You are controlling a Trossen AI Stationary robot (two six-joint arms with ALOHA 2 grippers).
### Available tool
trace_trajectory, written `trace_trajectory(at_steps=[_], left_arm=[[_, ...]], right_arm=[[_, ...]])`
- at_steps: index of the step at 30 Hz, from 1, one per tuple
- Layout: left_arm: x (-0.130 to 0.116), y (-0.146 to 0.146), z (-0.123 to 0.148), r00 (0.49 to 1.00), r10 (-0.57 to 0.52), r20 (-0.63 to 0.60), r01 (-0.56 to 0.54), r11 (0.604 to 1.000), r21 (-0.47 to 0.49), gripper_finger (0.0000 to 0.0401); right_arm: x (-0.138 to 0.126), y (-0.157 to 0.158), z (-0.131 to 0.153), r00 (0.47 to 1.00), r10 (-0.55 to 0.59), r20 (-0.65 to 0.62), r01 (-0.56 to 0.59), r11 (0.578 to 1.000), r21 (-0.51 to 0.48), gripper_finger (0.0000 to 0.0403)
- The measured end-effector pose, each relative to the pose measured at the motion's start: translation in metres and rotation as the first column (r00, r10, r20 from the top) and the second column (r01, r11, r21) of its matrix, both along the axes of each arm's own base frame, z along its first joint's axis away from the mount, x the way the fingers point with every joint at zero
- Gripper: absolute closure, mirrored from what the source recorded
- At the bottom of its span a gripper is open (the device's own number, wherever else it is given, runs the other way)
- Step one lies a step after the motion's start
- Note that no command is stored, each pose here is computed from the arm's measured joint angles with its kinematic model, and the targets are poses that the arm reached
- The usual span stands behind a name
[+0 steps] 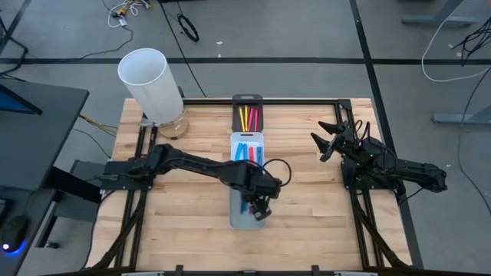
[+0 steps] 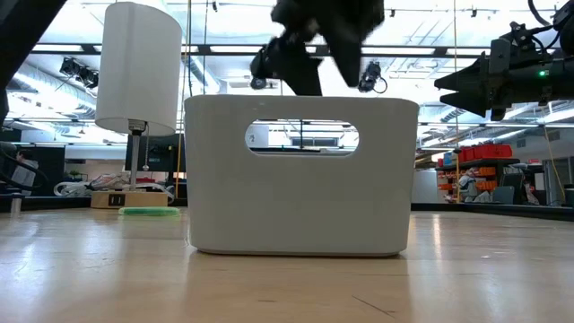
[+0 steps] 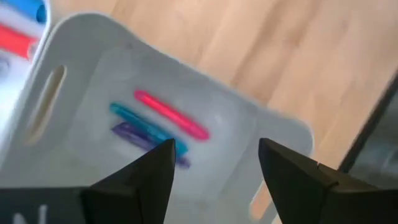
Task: Pick & Place Markers
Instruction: Put the green pen into the gray bin
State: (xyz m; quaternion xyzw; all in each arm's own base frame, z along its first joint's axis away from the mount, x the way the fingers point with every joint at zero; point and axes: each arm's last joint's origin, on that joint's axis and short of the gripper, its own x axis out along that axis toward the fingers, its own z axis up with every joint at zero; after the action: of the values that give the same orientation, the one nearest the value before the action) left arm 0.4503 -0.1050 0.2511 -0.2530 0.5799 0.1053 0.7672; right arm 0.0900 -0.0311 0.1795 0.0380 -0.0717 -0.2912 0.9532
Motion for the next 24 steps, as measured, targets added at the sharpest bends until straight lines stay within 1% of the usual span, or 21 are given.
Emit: trace_trajectory(at_steps=[2,4,6,8,11,15,17,19,21,24], left_arm=[[-0.003,-0.001,0.007,0.993,-0.116,-0.01,0.116,0.993,0.026,0.0167],[-0.009,-0.003,0.013,0.973,-0.228,-0.037,0.23,0.972,0.047,0.0167],[-0.014,-0.006,0.017,0.94,-0.335,-0.063,0.339,0.939,0.064,0.0167],[-0.02,-0.011,0.019,0.897,-0.43,-0.1,0.438,0.896,0.076,0.0167],[-0.027,-0.016,0.018,0.842,-0.517,-0.155,0.533,0.842,0.086,0.0167],[-0.034,-0.017,0.024,0.788,-0.589,-0.18,0.612,0.782,0.121,0.0167],[-0.039,-0.013,0.034,0.769,-0.613,-0.182,0.638,0.752,0.165,0.0167],[-0.044,-0.008,0.049,0.763,-0.625,-0.164,0.646,0.732,0.217,0.0167],[-0.049,-0.002,0.061,0.763,-0.63,-0.146,0.645,0.724,0.246,0.0167],[-0.054,0.011,0.075,0.776,-0.619,-0.116,0.625,0.733,0.267,0.0167]], right_arm=[[0.0,0.0,0.0,1.0,0.0,0.0,0.0,1.0,0.0,0.0101],[0.0,0.0,0.0,1.0,0.0,0.0,0.0,1.0,0.0,0.0101],[0.0,0.0,0.0,1.0,0.0,0.0,0.0,1.0,0.0,0.0101],[0.0,0.0,0.0,1.0,0.0,0.0,0.0,1.0,0.0,0.0101],[0.0,0.0,0.0,1.0,0.0,0.0,0.0,1.0,0.0,0.0101],[0.0,0.0,0.0,1.0,0.0,0.0,0.0,1.0,0.0,0.0101],[0.0,0.0,0.0,1.0,0.0,0.0,0.0,1.0,0.0,0.0101],[0.0,0.0,0.0,1.0,0.0,0.0,0.0,1.0,0.0,0.0101],[0.0,0.0,0.0,1.0,-0.001,0.0,0.001,1.0,0.0,0.0101],[0.0,0.0,0.0,1.0,-0.001,0.0,0.001,1.0,0.0,0.0101]])
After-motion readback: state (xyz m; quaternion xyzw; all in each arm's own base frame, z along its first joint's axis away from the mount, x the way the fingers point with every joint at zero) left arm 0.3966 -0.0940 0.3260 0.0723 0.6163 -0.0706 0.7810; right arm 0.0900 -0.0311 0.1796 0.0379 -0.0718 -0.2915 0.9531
